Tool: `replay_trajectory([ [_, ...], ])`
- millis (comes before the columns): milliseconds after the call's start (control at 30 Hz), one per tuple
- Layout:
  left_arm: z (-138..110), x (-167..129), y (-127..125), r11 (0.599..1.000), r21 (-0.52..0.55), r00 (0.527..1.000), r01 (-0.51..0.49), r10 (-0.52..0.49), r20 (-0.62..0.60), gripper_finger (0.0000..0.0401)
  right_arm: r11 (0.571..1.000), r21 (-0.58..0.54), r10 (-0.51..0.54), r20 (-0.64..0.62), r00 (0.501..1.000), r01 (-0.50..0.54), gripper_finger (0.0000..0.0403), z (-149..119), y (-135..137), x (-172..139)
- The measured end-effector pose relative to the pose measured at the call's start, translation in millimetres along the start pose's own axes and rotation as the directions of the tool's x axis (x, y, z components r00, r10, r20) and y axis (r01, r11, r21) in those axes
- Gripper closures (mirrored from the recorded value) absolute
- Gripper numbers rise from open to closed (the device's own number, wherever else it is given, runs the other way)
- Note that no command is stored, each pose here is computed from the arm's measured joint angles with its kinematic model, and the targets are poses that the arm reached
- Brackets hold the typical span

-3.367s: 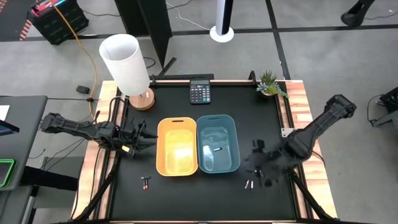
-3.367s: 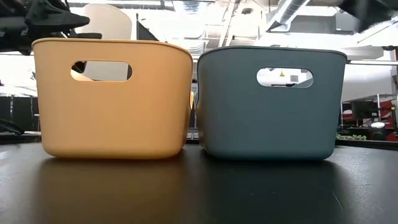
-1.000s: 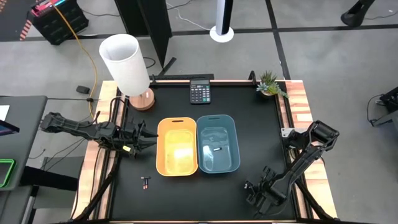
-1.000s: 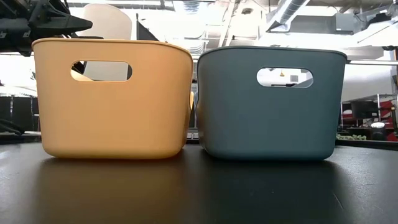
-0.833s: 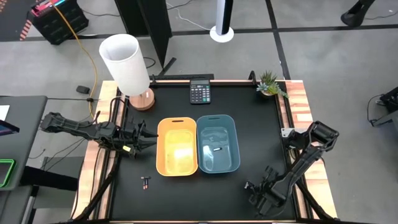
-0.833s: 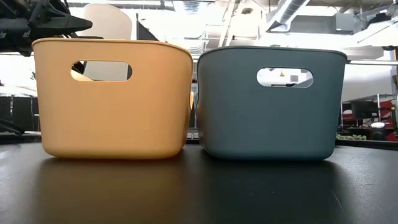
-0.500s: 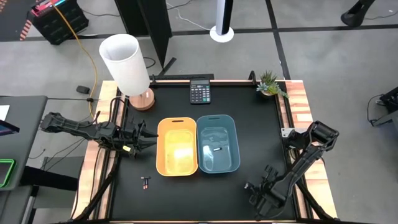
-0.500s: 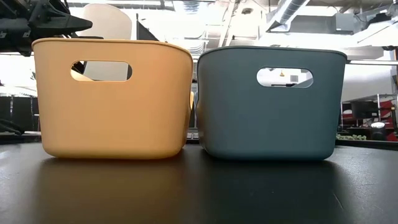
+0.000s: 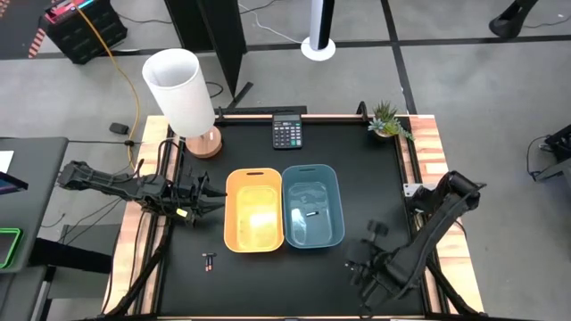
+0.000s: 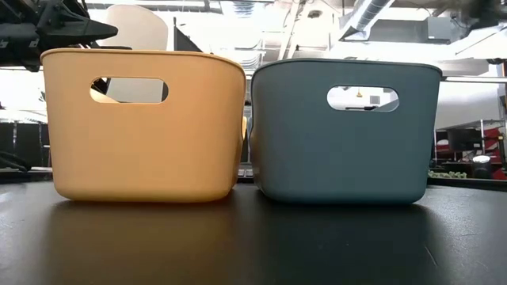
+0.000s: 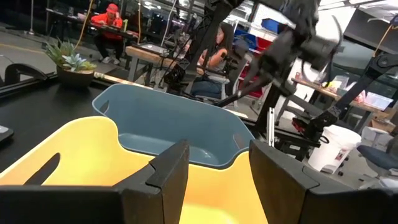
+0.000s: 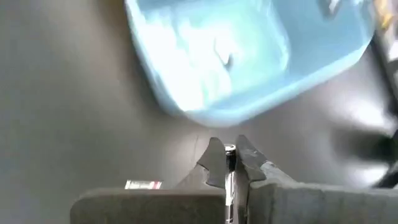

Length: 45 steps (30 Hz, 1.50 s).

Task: Sort batteries
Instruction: Put the right silver battery into the blue bin, then put the silver battery into the blue bin

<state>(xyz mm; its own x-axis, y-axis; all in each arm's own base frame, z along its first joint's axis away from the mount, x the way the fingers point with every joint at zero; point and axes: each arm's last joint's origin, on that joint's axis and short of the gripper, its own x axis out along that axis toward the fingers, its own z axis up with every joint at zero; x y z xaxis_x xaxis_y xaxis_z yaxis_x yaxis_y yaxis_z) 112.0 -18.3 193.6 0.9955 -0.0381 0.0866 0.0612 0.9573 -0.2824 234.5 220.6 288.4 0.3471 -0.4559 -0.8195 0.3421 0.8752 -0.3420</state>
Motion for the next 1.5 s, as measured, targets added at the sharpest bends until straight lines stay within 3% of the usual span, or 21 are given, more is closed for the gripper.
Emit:
replay_trajectory([
  [233, 0, 0, 1, 1.0, 0.001, 1.0, -0.018, 0.018, 0.005, 0.0237, 0.985, -0.146, -0.062, 0.17, 0.983, 0.088, 0.0394, 68, -31, 12],
  [400, 0, 0, 1, 0.999, -0.001, 0.999, -0.033, 0.033, 0.009, 0.0237, 0.971, -0.24, 0.056, 0.212, 0.976, -0.003, 0.0369, 106, -39, 37],
  [500, 0, 0, 1, 0.999, -0.001, 0.999, -0.033, 0.033, 0.01, 0.0237, 0.965, -0.238, 0.159, 0.194, 0.968, -0.11, 0.0326, 124, -48, 49],
  [767, 0, 0, 1, 0.999, 0.007, 0.999, -0.033, 0.033, 0.011, 0.0237, 0.978, -0.193, 0.104, 0.124, 0.987, -0.079, 0.0158, 131, -71, 66],
  [867, 0, 0, 1, 0.999, 0.009, 0.999, -0.033, 0.033, 0.01, 0.0237, 0.978, -0.191, 0.096, 0.09, 0.991, -0.078, 0.0128, 124, -67, 63],
  [1033, 0, 0, 1, 0.999, 0.029, 0.999, -0.033, 0.033, 0.01, 0.0237, 0.988, -0.144, 0.067, 0.082, 0.994, -0.054, 0.0122, 93, -54, 37],
  [1267, 1, 0, 1, 0.998, 0.057, 0.999, -0.032, 0.032, 0.014, 0.0237, 0.983, 0.142, 0.097, 0.161, 0.982, -0.12, 0.0122, 23, -41, 9],
  [1500, 2, 0, 0, 0.998, 0.05, 0.999, -0.029, 0.027, 0.03, 0.0237, 0.896, 0.417, 0.106, 0.136, 0.985, -0.154, 0.0121, -44, -10, 13],
])
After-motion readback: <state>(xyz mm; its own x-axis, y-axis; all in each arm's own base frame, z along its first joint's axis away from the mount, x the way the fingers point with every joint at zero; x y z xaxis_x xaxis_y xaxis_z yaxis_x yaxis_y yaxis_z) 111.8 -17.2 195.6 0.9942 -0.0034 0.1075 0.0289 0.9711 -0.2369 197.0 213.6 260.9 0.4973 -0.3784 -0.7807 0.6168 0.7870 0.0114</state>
